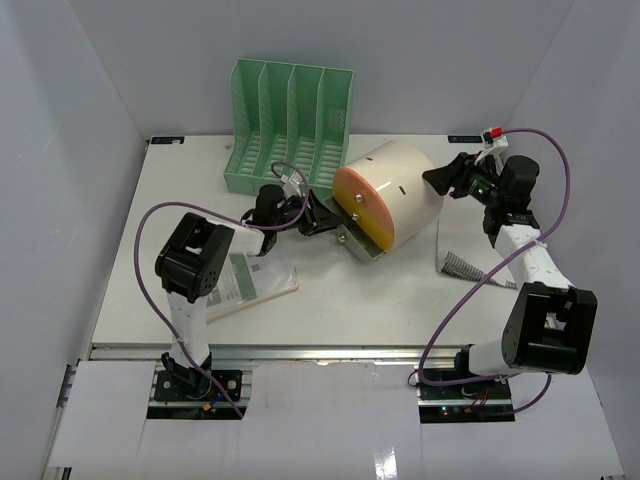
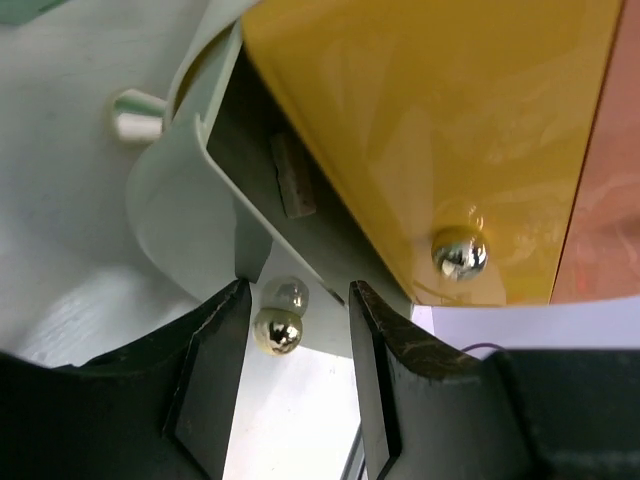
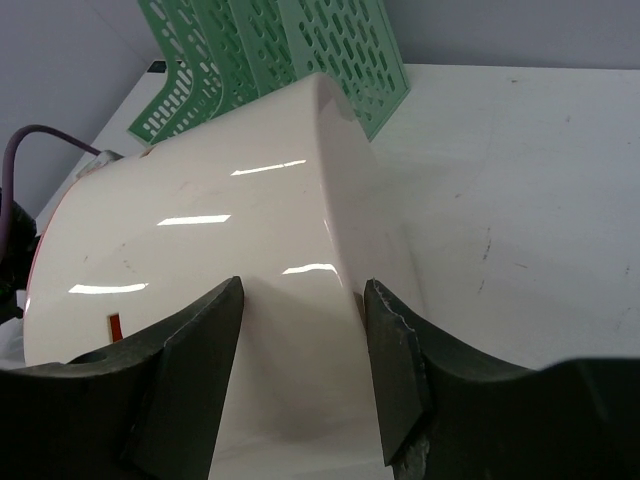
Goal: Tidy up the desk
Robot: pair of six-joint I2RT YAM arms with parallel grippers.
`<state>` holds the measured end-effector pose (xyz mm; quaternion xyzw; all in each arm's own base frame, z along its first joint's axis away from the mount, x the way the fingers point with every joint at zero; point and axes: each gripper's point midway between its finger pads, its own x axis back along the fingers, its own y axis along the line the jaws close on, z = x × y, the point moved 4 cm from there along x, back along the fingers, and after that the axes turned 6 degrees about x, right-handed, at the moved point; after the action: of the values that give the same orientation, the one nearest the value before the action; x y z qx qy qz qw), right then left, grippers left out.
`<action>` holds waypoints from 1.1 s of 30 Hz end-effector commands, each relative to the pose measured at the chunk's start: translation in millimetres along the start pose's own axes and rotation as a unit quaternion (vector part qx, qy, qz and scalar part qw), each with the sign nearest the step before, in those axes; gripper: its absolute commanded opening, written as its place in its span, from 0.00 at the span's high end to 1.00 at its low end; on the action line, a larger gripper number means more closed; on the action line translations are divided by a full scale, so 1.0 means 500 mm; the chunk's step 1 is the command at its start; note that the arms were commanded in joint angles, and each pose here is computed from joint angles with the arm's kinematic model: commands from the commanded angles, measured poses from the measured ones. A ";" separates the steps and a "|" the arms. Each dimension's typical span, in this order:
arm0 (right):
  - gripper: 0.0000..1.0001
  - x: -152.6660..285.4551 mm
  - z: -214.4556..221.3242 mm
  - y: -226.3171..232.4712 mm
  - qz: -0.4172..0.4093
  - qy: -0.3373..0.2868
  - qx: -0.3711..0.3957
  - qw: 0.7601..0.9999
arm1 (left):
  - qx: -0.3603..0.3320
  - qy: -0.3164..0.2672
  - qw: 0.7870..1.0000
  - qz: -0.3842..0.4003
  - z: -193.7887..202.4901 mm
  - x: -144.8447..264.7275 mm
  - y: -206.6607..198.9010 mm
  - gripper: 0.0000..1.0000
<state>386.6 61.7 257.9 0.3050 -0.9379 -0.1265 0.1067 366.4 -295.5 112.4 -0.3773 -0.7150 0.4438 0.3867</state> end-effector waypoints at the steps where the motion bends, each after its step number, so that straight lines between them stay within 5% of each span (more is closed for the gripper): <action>1: 0.44 0.005 0.015 0.005 -0.024 -0.003 0.002 1.000 | -0.022 0.015 1.000 0.012 -0.009 -0.061 -0.040 0.46; 13: 0.45 0.007 0.015 0.011 -0.034 -0.004 -0.001 0.999 | -0.035 -0.003 0.999 0.035 -0.019 -0.101 -0.073 0.52; 20: 0.42 0.014 0.012 0.004 -0.026 -0.007 -0.002 1.000 | -0.046 -0.029 0.998 0.037 -0.027 -0.081 -0.093 0.77; 27: 0.41 0.017 0.009 -0.003 -0.021 -0.009 -0.002 1.000 | -0.080 -0.047 0.995 0.019 -0.029 -0.051 -0.106 0.70; 33: 0.40 0.018 0.009 -0.003 -0.021 -0.009 0.000 1.000 | -0.074 -0.038 0.996 -0.009 -0.021 -0.048 -0.084 0.76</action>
<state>384.4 52.8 255.1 0.3102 -0.9375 -0.1277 0.0930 378.1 -328.4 127.7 -0.3755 -0.7496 0.4145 0.3540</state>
